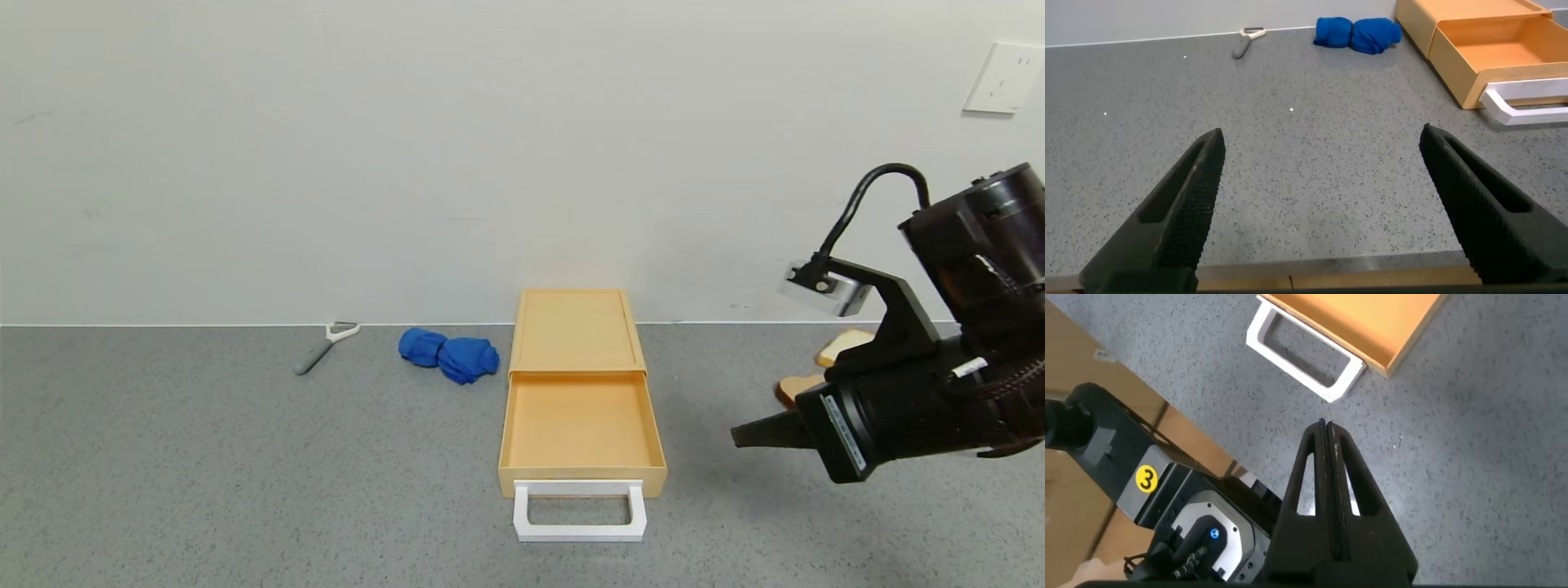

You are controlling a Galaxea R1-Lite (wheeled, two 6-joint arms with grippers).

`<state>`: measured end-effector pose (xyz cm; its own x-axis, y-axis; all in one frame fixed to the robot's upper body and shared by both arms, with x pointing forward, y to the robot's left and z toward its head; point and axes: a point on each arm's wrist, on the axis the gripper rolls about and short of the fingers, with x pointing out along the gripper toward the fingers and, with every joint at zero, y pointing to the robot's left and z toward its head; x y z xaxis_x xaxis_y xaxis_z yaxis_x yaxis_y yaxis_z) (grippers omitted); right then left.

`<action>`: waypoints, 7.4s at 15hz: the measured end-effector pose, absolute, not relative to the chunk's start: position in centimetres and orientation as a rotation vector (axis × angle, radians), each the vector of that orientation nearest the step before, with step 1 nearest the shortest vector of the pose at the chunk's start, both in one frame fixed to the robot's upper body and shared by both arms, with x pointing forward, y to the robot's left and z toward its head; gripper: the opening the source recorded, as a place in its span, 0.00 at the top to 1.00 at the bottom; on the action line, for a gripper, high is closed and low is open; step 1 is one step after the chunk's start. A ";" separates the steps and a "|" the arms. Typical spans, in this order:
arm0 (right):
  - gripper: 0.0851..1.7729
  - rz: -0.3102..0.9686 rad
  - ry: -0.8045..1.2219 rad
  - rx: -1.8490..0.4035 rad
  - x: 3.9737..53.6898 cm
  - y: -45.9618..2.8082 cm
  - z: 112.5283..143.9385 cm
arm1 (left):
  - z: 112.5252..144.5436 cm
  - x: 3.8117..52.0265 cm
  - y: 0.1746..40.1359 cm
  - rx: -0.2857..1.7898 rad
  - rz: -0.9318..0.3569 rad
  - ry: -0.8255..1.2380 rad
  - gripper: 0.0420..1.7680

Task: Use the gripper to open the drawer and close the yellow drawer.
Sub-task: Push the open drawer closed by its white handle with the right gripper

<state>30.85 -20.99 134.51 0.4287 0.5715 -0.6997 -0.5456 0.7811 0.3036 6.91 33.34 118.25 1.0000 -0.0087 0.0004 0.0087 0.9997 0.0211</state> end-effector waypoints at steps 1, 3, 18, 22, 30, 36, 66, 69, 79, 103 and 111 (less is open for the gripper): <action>0.98 0.689 0.882 0.036 30.4 -21.5 134.5 | 118.2 6.9 33.3 0.021 -0.009 -0.001 0.03; 0.98 0.670 0.877 0.045 29.9 -22.4 134.5 | 118.2 6.9 33.3 0.021 -0.009 -0.001 0.03; 0.98 0.669 0.824 0.055 29.8 -22.6 134.2 | 118.2 6.9 33.3 0.021 -0.008 -0.001 0.03; 0.98 0.686 0.843 -0.002 30.3 -19.9 132.9 | 118.2 6.9 33.3 0.021 -0.008 -0.001 0.03; 0.98 0.602 0.904 -0.024 31.2 -11.0 127.7 | 118.2 6.9 33.3 0.021 -0.008 -0.001 0.03; 0.98 0.500 0.863 -0.032 31.6 -5.9 124.4 | 118.2 6.9 33.3 0.021 -0.008 -0.001 0.03; 0.98 0.257 0.620 -0.042 31.1 -1.3 116.4 | 118.2 6.9 33.3 0.021 -0.008 -0.001 0.03; 0.98 0.257 0.610 -0.063 31.6 -1.4 116.5 | 118.2 6.9 33.3 0.021 -0.009 -0.001 0.03; 0.98 0.244 0.564 -0.079 33.8 -2.3 116.9 | 118.2 6.9 33.3 0.021 -0.009 -0.001 0.03; 0.98 0.260 0.576 -0.084 35.1 -2.6 117.9 | 118.2 6.9 33.3 0.021 -0.008 -0.001 0.03; 0.98 0.234 0.581 -0.082 35.9 -3.2 118.0 | 118.2 6.9 33.3 0.021 -0.009 -0.001 0.03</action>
